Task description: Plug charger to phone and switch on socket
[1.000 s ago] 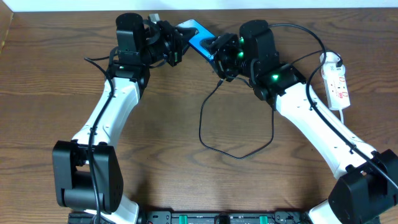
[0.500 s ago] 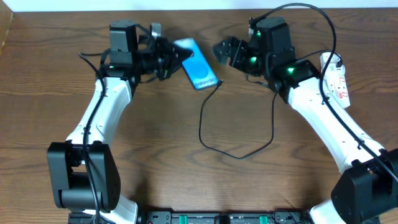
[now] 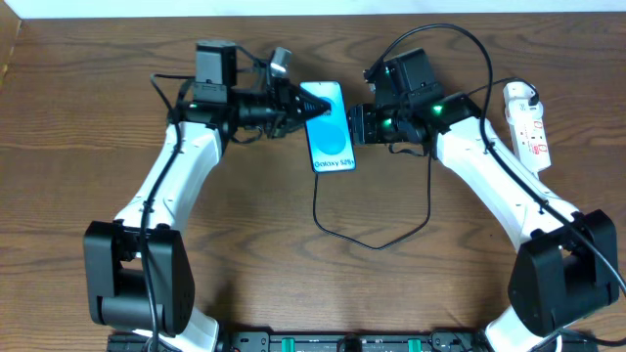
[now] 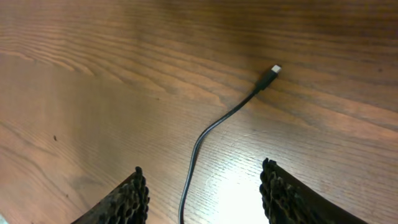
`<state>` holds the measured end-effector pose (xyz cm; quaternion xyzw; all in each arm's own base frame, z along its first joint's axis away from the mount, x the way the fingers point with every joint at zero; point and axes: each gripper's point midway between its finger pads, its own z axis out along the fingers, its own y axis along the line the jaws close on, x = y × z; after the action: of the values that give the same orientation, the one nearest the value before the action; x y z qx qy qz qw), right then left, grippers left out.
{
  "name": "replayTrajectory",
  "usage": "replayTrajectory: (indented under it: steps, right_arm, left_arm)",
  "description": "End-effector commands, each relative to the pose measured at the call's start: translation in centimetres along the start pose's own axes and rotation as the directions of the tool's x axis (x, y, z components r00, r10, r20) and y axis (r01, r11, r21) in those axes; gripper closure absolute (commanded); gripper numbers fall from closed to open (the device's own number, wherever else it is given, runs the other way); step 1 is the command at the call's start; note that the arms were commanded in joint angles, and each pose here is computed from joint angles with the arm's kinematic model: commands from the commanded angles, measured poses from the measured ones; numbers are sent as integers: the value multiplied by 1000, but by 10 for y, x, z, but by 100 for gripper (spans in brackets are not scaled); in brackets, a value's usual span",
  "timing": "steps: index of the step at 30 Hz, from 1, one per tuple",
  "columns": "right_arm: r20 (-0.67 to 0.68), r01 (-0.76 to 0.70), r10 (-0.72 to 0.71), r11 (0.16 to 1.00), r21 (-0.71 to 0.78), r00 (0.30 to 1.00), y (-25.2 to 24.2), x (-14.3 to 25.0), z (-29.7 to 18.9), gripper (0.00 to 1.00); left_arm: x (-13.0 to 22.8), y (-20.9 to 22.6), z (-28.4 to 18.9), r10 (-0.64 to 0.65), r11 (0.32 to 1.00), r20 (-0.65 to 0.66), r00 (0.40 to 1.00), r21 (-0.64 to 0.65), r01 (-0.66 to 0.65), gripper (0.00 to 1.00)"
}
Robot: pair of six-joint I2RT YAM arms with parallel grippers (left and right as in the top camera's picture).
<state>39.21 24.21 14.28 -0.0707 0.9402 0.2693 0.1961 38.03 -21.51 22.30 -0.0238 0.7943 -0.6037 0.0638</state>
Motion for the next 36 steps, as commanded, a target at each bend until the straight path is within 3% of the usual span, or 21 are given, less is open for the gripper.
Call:
replayTrajectory:
  steps: [1, 4, 12, 36]
  right_arm:
    - [-1, 31, -31, 999, -35, 1000, 9, 1, 0, 43]
    - [-4, 29, -30, 999, -41, 1000, 10, 1, 0, 44]
    - [-17, -34, 32, 994, -99, 999, 35, 7, 6, 51]
    - [-4, 10, -12, 958, -286, 1000, 88, 5, 5, 54]
  left_arm:
    - [7, 11, 4, -42, 996, 17, 999, -83, 43, 93]
    - [10, 25, 4, -96, 984, 35, 995, -144, 100, 93]
    - [5, 26, 3, -153, 976, 61, 986, -145, 160, 93]
    - [11, 19, 14, -142, 980, 37, 989, -136, 146, 93]
